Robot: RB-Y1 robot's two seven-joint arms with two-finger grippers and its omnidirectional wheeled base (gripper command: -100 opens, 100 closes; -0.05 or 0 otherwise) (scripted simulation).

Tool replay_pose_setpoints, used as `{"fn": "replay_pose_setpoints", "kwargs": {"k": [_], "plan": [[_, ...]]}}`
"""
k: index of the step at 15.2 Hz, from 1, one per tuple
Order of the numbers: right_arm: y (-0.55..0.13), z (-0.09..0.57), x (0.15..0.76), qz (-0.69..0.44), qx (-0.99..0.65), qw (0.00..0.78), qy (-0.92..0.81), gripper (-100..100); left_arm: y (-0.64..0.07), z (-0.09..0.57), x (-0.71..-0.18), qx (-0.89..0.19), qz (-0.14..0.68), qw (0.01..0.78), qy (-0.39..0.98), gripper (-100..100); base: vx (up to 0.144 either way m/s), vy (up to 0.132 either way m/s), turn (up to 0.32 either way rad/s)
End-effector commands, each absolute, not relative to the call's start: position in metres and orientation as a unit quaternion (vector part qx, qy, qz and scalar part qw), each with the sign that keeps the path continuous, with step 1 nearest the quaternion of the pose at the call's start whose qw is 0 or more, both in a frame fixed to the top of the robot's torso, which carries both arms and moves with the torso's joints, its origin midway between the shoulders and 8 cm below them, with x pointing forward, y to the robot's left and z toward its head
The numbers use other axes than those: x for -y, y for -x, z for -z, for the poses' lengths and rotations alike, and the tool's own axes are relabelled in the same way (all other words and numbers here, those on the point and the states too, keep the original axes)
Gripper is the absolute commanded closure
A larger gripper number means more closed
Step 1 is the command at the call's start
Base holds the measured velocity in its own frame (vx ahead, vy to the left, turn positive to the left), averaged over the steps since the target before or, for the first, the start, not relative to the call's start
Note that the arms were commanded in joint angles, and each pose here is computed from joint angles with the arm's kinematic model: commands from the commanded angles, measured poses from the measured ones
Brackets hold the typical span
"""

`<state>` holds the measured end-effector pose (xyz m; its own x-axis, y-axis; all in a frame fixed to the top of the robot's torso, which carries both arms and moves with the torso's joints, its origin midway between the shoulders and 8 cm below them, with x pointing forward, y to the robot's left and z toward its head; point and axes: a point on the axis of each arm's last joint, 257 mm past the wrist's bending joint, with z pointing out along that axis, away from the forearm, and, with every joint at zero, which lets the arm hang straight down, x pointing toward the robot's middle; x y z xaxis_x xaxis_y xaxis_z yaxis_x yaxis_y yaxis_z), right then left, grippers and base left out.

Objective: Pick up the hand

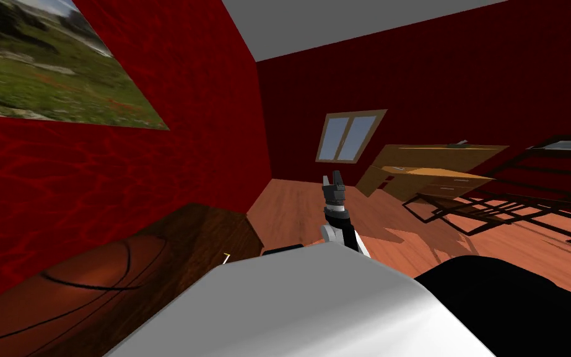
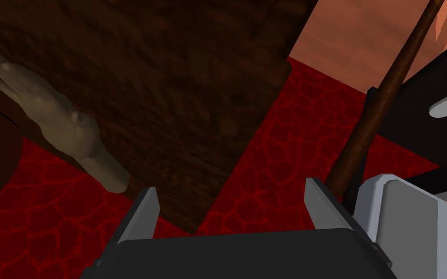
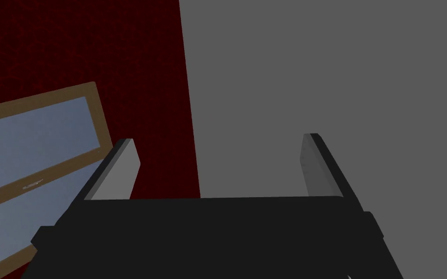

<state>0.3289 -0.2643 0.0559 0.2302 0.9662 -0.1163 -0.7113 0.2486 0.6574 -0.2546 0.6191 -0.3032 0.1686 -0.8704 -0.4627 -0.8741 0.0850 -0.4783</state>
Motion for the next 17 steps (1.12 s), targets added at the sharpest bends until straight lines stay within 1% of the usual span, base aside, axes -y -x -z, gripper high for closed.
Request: {"fn": "replay_pose_setpoints", "kwargs": {"k": [1,4,7,9,10,11,13,14,15,17], "plan": [[-0.329,-0.056,0.264,-0.563,-0.262,0.746,-0.243,0,0.281,0.290,-0.626,-0.639,-0.023,0.340,0.689,-100,0.162,0.015,-0.369],[-0.329,-0.056,0.264,-0.562,-0.262,0.746,-0.243,0,0.309,0.282,-0.626,-0.631,-0.042,0.323,0.704,-100,0.189,0.036,-0.272],[-0.329,-0.056,0.264,-0.562,-0.262,0.746,-0.243,0,0.329,0.281,-0.621,-0.622,-0.049,0.307,0.719,-100,0.230,0.036,-0.378],[-0.329,-0.056,0.264,-0.562,-0.262,0.746,-0.243,0,0.336,0.285,-0.616,-0.617,-0.047,0.298,0.727,-100,0.220,0.080,-0.236],[-0.329,-0.056,0.264,-0.562,-0.262,0.746,-0.243,0,0.330,0.283,-0.620,-0.621,-0.048,0.304,0.721,-100,0.139,0.064,-0.119],[-0.329,-0.056,0.264,-0.562,-0.262,0.746,-0.243,0,0.324,0.297,-0.618,-0.617,-0.043,0.307,0.724,-100,0.019,0.047,-0.016],[-0.329,-0.056,0.264,-0.562,-0.262,0.746,-0.243,0,0.317,0.311,-0.617,-0.614,-0.039,0.312,0.724,-100,-0.066,0.055,-0.018],[-0.329,-0.056,0.264,-0.563,-0.262,0.746,-0.243,0,0.320,0.301,-0.619,-0.616,-0.040,0.309,0.724,-100,-0.062,0.031,-0.013],[-0.329,-0.056,0.264,-0.563,-0.262,0.746,-0.243,0,0.319,0.302,-0.619,-0.616,-0.040,0.310,0.724,100,-0.017,0.013,-0.005],[-0.329,-0.056,0.264,-0.563,-0.262,0.746,-0.243,0,0.317,0.301,-0.620,-0.616,-0.039,0.311,0.722,100,-0.001,0.005,-0.025]]}}
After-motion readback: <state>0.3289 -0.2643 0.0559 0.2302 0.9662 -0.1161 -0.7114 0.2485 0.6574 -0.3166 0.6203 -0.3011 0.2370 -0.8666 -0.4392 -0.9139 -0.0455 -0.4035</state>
